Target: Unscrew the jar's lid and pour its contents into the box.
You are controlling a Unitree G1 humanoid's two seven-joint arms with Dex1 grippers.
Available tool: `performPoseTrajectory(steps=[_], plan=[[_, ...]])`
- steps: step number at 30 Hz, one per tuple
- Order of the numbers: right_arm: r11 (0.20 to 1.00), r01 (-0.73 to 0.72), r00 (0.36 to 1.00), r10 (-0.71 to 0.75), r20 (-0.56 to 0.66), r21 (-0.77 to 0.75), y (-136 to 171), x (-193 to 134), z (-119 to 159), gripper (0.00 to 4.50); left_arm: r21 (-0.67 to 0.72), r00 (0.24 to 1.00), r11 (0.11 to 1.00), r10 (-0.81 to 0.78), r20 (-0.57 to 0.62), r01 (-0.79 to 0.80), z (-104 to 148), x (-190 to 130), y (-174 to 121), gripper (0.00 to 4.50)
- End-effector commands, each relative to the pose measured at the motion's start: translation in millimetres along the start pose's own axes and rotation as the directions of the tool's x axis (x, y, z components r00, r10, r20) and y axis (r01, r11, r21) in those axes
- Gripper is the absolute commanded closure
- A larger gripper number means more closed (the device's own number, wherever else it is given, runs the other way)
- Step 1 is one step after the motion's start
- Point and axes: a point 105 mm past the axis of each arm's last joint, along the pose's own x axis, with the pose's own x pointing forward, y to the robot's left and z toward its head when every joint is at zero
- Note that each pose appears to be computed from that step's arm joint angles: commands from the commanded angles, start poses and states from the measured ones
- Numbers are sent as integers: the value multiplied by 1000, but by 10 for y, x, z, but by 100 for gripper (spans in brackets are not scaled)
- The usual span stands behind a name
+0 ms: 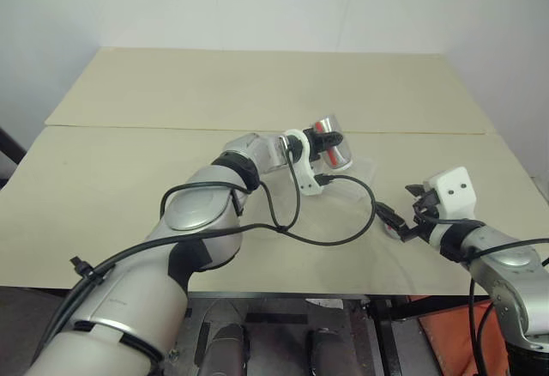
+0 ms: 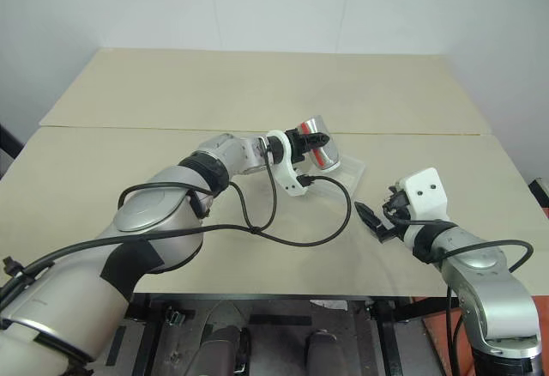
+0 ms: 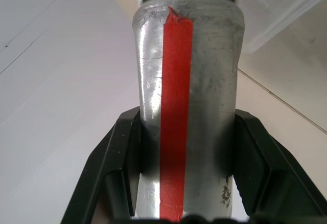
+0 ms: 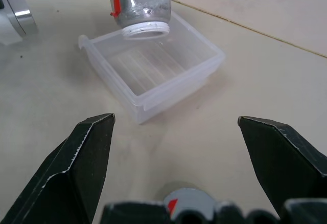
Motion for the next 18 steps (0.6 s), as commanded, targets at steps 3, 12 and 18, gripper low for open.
performPoseTrajectory(steps=[3, 12, 18], plan=[[999, -13, 999, 14, 40, -34, 25, 11, 96, 3, -577, 995, 815, -3, -102, -57, -195, -22, 131, 237], [1000, -20, 999, 21, 50, -23, -1, 38, 120, 3, -915, 983, -397, 128, -133, -73, -253, -92, 65, 237], [998, -41, 997, 43, 57, -42, 9, 58, 180, 3, -978, 985, -159, 92, -148, -132, -308, -146, 31, 237]])
